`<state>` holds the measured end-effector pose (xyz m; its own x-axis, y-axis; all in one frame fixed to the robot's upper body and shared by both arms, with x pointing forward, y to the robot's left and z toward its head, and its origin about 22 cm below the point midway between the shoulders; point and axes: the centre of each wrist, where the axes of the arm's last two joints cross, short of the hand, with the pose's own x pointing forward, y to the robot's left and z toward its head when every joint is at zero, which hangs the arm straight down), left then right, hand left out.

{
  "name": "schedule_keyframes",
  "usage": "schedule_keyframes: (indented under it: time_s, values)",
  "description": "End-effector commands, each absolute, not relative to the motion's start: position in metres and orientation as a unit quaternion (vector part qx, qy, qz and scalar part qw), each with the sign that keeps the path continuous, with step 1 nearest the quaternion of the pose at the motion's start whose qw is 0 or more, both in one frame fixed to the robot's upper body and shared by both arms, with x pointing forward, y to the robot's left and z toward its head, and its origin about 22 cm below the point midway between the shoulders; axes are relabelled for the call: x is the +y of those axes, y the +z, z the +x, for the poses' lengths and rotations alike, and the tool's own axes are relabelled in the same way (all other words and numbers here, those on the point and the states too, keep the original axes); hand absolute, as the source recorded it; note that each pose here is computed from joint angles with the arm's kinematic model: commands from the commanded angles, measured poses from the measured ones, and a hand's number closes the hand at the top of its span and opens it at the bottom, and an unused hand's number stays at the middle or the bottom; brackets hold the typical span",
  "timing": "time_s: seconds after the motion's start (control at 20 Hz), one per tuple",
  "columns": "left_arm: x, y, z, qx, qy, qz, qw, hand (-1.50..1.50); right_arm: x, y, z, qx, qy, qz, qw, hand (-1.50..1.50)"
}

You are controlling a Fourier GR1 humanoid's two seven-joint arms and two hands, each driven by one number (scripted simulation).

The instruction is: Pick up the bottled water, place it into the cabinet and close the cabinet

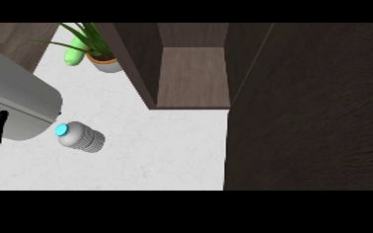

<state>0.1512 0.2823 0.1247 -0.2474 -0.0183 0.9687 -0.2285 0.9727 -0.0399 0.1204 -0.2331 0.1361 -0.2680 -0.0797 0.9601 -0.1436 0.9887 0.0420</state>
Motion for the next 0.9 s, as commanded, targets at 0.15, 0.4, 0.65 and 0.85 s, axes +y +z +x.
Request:
schedule_keyframes:
  time_s: [0.15,0.4,0.65,0.85]
  values:
    - [0.267,0.129,0.131,-0.766,0.095,0.102,0.628,-1.5,-0.229,0.157,0.077,-0.794,0.027,0.087,0.601,-1.5]
    - [0.282,0.091,0.131,-0.753,0.101,0.118,0.639,-1.5,-0.222,0.15,0.065,-0.796,0.018,0.077,0.6,-1.5]
    - [0.283,0.065,0.157,-0.752,0.12,0.146,0.632,-1.5,-0.229,0.15,0.067,-0.794,0.027,0.072,0.604,-1.5]
    - [0.312,0.042,0.153,-0.74,0.135,0.177,0.634,-1.5,-0.219,0.128,0.07,-0.796,0.016,0.074,0.601,-1.5]
